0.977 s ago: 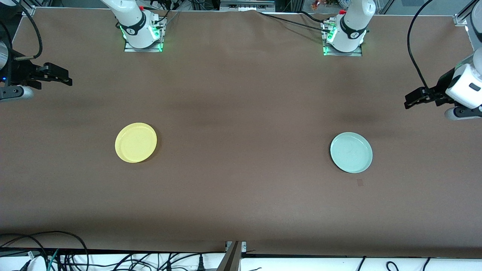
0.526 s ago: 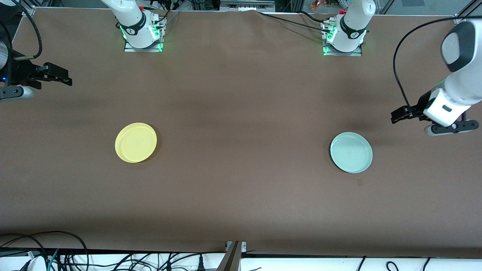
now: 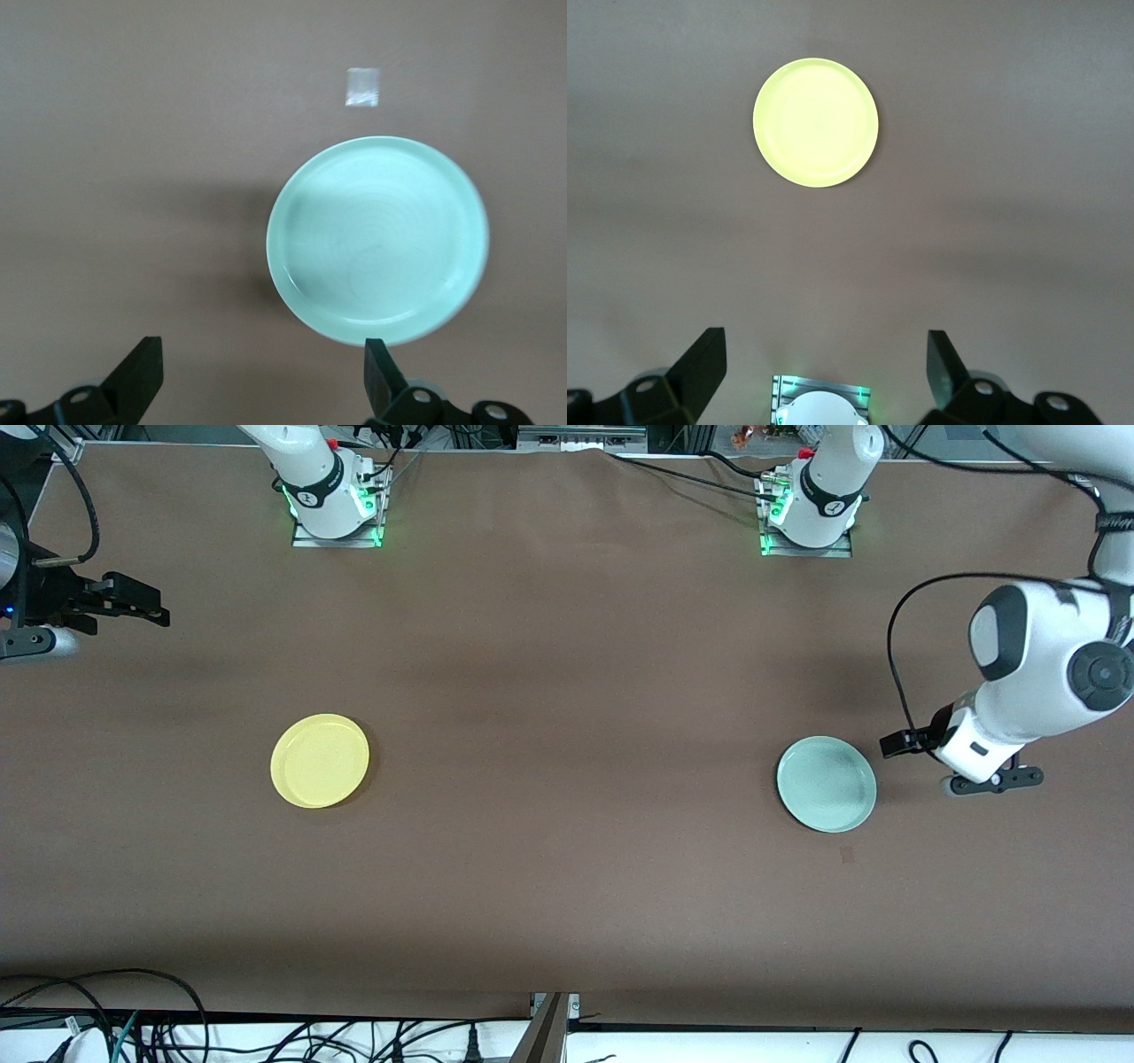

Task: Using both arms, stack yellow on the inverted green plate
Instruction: 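Move the left gripper down to the rim of the green plate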

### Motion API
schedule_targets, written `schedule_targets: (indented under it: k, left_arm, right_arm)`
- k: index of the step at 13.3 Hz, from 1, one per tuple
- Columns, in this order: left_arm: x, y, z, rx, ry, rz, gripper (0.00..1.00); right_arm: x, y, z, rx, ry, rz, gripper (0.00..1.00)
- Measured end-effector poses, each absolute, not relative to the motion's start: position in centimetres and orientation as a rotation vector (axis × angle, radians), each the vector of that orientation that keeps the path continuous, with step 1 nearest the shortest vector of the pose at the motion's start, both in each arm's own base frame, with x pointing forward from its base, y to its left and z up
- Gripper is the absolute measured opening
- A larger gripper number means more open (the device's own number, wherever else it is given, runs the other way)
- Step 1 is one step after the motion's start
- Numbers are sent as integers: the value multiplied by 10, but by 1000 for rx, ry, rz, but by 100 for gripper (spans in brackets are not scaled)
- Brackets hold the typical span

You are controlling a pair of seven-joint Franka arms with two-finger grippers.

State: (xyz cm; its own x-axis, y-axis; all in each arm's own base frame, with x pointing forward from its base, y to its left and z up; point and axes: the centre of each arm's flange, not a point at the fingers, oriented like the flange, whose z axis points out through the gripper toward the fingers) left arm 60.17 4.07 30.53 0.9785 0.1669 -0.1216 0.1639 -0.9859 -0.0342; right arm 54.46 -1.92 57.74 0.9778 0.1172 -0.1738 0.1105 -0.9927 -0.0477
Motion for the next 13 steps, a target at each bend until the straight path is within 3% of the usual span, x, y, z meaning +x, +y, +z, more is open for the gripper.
schedule_targets:
  k: [5,13]
  left_arm:
    - [599,52,224,-3086,-287,317,100]
    - [593,56,159,-3081,-299,353,100]
  right_arm:
    - [544,-19,577,-3086,-177,280,100]
    - [544,-20,577,-3085,-176,284,100]
